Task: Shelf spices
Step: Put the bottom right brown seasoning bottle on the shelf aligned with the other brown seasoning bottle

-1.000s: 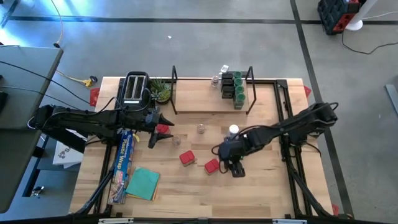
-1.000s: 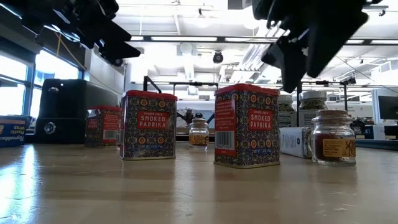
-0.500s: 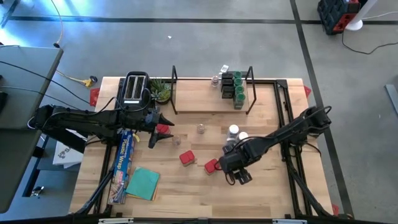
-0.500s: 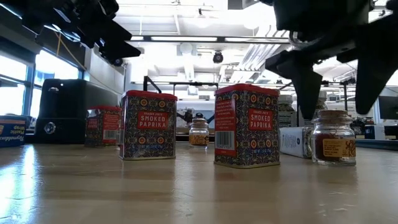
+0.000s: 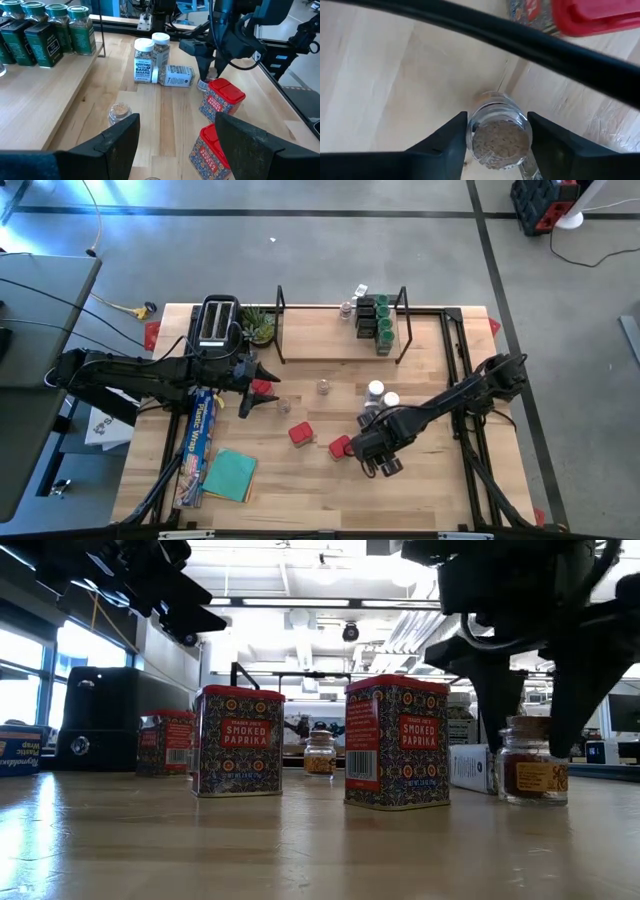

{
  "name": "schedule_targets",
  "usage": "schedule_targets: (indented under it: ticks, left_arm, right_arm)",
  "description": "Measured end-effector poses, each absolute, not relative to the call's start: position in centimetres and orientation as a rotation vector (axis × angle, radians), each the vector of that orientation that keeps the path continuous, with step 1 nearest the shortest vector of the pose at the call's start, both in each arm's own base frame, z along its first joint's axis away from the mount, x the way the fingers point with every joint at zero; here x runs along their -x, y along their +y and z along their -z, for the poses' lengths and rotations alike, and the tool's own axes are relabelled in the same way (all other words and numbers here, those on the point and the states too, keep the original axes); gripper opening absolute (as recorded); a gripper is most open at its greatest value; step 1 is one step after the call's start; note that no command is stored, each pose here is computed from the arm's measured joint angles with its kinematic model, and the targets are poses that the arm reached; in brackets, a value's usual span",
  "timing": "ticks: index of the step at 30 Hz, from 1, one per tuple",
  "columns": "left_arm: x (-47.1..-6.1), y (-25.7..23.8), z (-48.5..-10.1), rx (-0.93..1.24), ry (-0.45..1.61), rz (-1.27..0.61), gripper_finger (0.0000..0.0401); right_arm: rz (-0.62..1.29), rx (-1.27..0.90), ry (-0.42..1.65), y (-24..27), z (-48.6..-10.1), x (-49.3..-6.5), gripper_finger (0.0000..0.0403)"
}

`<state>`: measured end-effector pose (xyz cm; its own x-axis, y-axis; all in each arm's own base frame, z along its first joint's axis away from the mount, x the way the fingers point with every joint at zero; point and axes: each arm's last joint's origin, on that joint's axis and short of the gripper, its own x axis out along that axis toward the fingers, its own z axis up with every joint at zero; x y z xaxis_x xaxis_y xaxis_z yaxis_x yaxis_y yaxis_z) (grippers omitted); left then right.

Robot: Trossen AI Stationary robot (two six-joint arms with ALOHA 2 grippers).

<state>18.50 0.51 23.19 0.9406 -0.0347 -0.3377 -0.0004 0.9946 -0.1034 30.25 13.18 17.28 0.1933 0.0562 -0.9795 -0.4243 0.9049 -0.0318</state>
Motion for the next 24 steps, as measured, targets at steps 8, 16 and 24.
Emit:
schedule_targets:
  ticks: [8, 16, 24]
  left_arm:
    - [-18.5, 0.5, -23.3, 0.102, 0.334, 0.018, 0.0255]
    - [-18.5, 0.5, -23.3, 0.102, 0.333, 0.018, 0.0255]
    - [-18.5, 0.5, -23.3, 0.103, 0.334, 0.024, 0.0255]
  right_arm:
    - [-0.286, 0.245, 1.296, 12.6, -20.8, -32.2, 0.0162]
    - [-0.048, 0.333, 1.303, 6.7, -29.5, -34.3, 0.0168]
    - [0.148, 0.236, 1.05, -3.8, -33.6, -36.9, 0.0167]
